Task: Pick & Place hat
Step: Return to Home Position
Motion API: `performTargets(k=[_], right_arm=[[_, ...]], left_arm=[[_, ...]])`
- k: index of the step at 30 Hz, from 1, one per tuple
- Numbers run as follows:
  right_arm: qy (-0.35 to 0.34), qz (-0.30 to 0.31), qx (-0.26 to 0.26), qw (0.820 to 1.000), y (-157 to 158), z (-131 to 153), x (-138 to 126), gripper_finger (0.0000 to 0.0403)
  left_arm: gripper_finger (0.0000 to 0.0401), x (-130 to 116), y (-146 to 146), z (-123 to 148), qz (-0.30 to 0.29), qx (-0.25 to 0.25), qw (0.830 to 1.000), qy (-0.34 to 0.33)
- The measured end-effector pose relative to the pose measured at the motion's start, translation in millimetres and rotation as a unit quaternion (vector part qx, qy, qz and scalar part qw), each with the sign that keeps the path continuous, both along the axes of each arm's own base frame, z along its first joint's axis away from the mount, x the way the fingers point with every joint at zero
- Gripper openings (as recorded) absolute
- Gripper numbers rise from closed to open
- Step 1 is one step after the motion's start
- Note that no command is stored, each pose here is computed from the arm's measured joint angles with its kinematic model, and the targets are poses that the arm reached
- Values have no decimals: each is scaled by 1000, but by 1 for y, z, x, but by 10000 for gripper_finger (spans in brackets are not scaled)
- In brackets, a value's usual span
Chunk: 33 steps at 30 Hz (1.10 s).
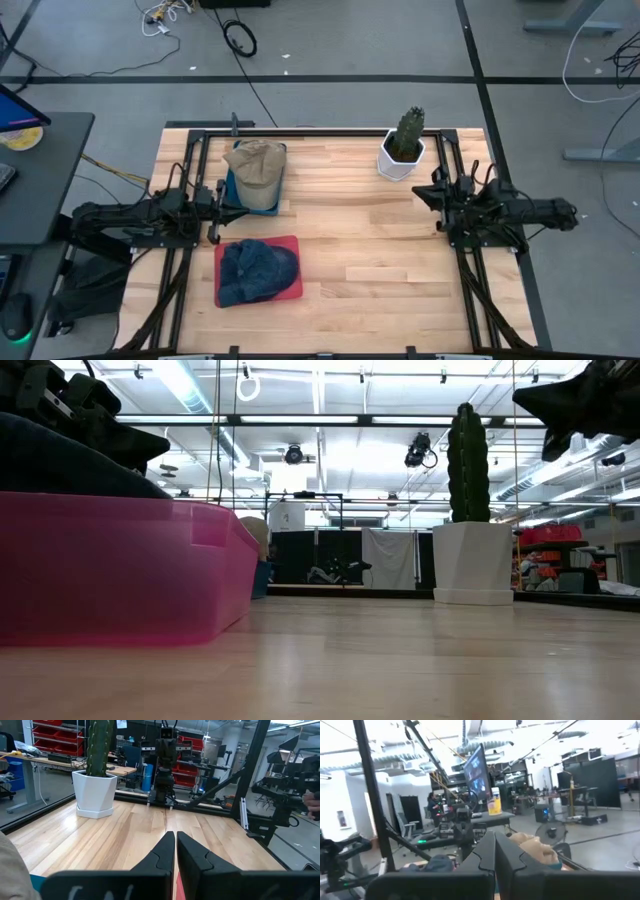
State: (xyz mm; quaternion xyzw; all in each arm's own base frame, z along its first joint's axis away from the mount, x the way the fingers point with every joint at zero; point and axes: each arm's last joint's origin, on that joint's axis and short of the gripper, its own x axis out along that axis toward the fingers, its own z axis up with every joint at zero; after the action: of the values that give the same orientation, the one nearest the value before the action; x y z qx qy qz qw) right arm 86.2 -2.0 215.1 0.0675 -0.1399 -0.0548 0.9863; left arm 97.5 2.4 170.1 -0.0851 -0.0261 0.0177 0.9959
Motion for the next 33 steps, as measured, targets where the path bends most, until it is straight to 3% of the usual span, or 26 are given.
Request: performTargets(k=[12, 18, 22, 33], right_arm=[[15, 38, -7, 999, -1, -3, 1, 0], [-15, 40, -14, 999, 0, -7, 3, 0], [-38, 68, -8, 997, 1, -12, 4, 0], [7, 150, 12, 989, 5, -23, 7, 0]], left_arm=[[21, 0, 0, 0, 0, 0, 1000, 0], [21, 0, 0, 0, 0, 0, 1000, 0], [21, 0, 0, 0, 0, 0, 1000, 0], [21, 0, 0, 0, 0, 0, 1000, 0]])
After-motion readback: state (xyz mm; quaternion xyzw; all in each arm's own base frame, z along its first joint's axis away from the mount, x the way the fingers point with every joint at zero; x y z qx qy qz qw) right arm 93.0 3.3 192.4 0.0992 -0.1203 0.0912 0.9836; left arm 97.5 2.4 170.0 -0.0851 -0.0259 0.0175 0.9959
